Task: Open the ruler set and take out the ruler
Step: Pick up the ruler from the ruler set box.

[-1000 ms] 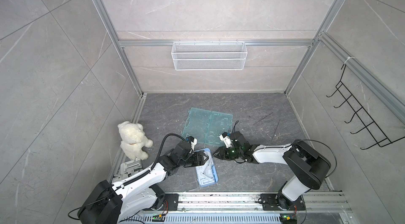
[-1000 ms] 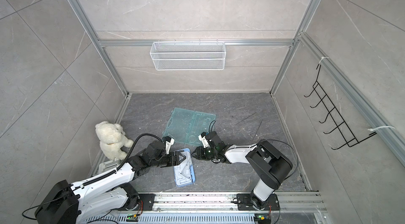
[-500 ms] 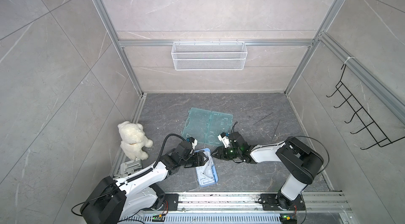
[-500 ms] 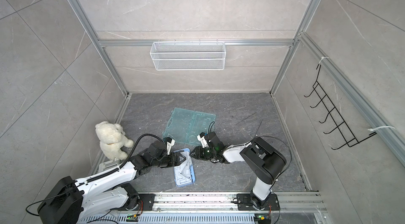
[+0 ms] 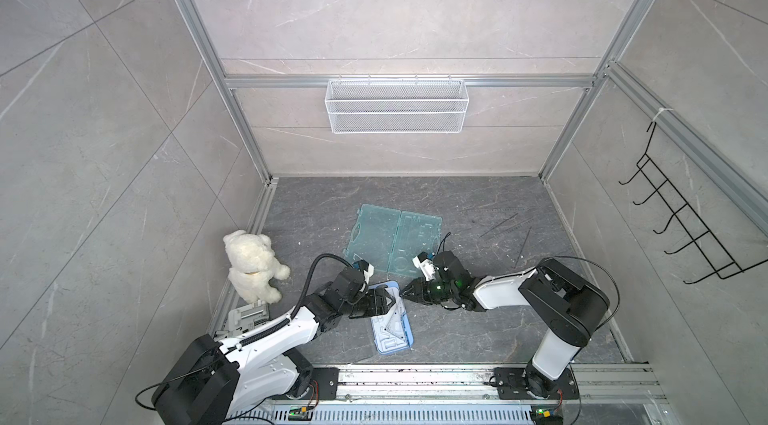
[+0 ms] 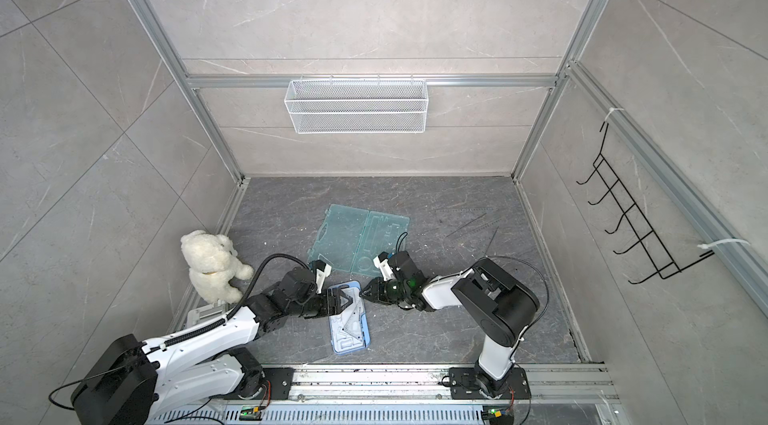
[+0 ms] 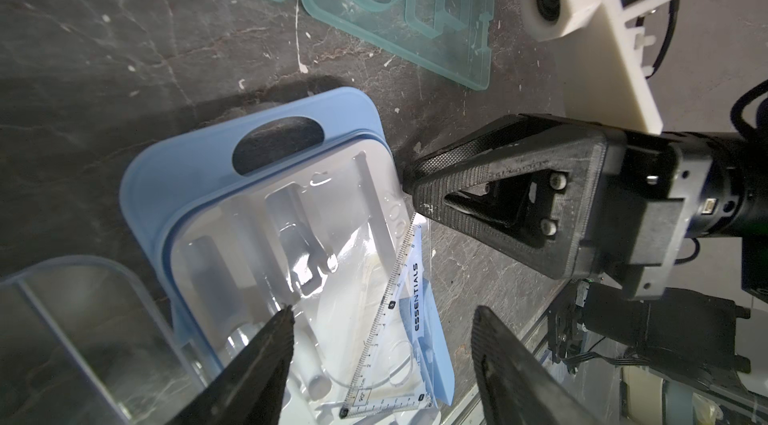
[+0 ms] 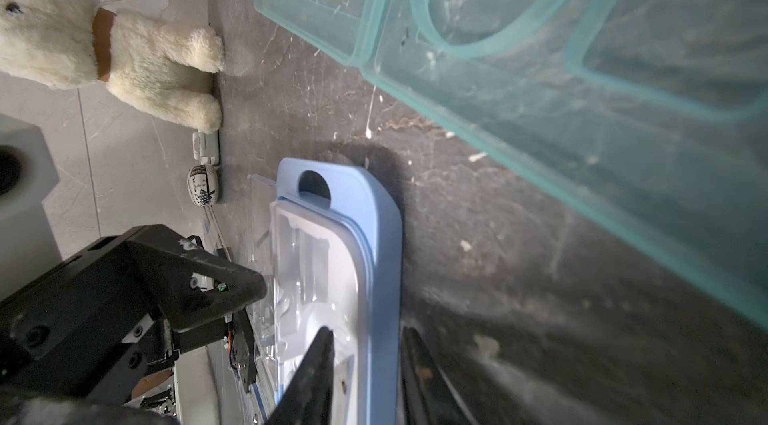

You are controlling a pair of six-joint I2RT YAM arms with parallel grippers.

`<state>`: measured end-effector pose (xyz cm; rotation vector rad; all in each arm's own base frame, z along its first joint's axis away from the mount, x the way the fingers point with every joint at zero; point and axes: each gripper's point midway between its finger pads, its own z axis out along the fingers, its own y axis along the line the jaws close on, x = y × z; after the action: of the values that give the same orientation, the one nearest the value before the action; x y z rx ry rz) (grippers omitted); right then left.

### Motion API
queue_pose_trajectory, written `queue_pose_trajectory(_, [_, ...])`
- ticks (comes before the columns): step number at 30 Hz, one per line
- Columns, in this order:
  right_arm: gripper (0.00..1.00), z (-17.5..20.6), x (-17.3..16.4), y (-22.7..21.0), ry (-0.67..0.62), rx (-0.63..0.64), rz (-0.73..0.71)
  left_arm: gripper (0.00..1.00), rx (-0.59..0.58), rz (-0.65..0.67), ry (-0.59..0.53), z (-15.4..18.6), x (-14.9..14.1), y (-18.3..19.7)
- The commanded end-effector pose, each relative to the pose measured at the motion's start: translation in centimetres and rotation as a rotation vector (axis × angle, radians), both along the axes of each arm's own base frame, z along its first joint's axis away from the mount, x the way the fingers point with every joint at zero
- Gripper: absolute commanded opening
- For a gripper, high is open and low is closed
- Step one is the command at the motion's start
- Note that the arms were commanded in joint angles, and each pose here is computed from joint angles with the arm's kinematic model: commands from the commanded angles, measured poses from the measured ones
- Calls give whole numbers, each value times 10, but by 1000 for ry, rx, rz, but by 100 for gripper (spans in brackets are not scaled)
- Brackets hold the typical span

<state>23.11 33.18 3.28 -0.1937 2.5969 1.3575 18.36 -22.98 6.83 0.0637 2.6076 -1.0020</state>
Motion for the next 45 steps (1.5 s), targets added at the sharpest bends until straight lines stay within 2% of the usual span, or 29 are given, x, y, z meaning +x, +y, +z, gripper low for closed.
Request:
queue_pose_trajectory(1, [31,-5,-5,-2,21,1,1,70,-35,-3,-52,17,9,-7])
queue_pose_trajectory(13, [27,-2,-6,1,13,8,4,70,-29,-7,-44,13,9,-7])
queue_pose_trajectory(34, [7,1,-5,0,10,-15,-2,70,-16,-22,-34,11,10,-10])
queue_pose_trajectory(45, [7,12,1,-3,-4,-24,-16,70,-17,-20,-44,14,11,-9])
